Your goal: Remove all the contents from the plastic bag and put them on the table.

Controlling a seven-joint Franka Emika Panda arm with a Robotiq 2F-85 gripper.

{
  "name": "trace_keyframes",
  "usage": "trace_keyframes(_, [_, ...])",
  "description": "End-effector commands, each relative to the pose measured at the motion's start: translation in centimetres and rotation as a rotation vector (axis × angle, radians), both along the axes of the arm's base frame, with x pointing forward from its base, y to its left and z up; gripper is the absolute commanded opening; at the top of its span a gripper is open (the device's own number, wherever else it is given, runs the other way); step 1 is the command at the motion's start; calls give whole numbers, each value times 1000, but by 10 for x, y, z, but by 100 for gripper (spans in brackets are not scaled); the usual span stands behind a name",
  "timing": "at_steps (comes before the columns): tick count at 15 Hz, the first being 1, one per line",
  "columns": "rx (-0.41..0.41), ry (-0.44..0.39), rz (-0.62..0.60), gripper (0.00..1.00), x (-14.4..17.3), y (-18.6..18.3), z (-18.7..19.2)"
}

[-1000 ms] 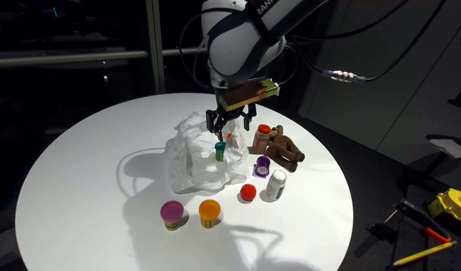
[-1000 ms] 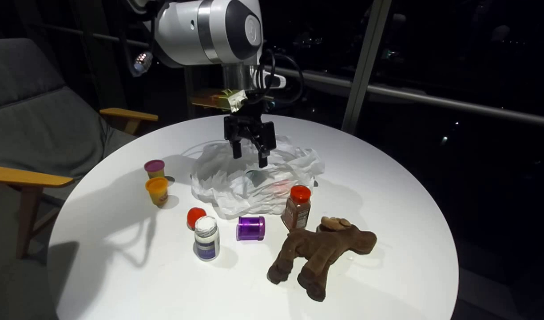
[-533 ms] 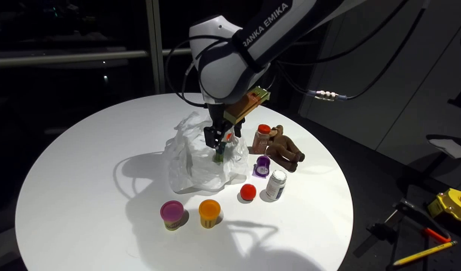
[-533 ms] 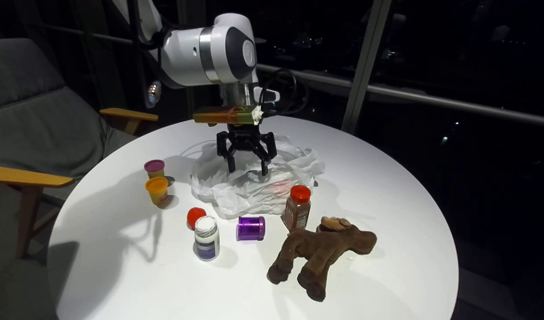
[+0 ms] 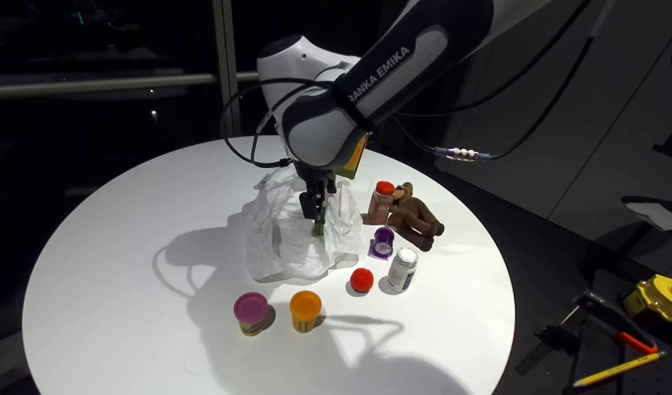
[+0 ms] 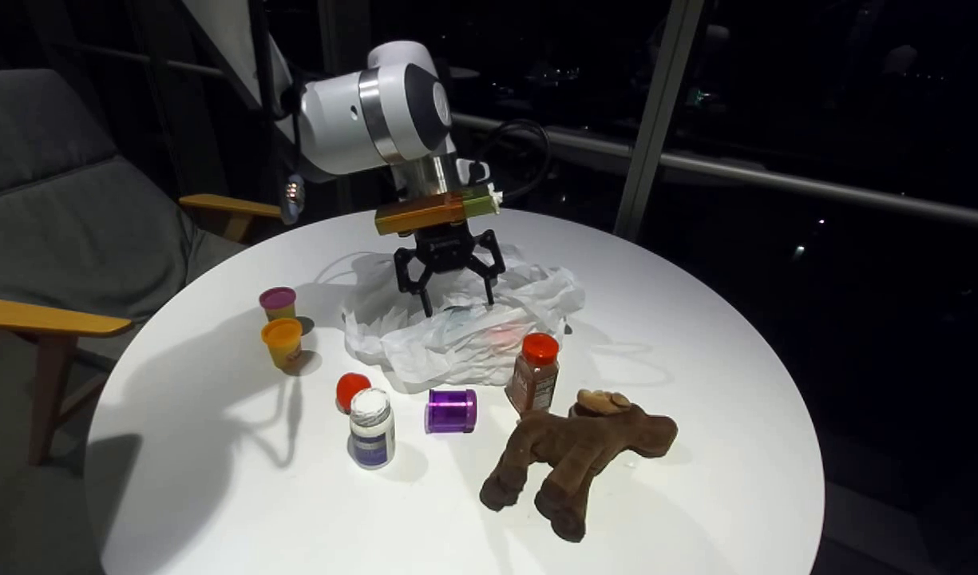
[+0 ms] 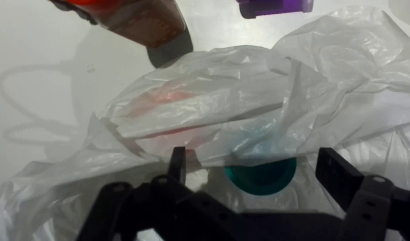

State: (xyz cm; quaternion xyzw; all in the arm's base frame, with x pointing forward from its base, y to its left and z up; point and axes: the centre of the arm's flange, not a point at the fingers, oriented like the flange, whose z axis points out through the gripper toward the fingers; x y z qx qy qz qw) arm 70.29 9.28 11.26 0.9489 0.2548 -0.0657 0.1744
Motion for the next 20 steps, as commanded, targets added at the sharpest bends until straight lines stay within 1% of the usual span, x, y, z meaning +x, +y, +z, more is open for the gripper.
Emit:
trace_keyframes(1, [-33, -25, 194, 100, 23, 3, 4])
trace_keyframes(3, [-46, -38, 284, 100, 27, 4, 3])
trace_keyframes(5, [-35, -44, 330, 100, 32, 6, 1])
trace_keyframes(7, [-16, -45, 343, 100, 36, 6, -5])
trace_keyframes(10, [-7, -12, 354, 100, 35, 1, -11])
trace_keyframes(14, [-3, 45, 349, 100, 29, -5, -11])
trace_keyframes(16, [15, 48, 316, 100, 29, -5, -7])
trace_keyframes(20, [103, 54, 197, 100, 36, 1, 3])
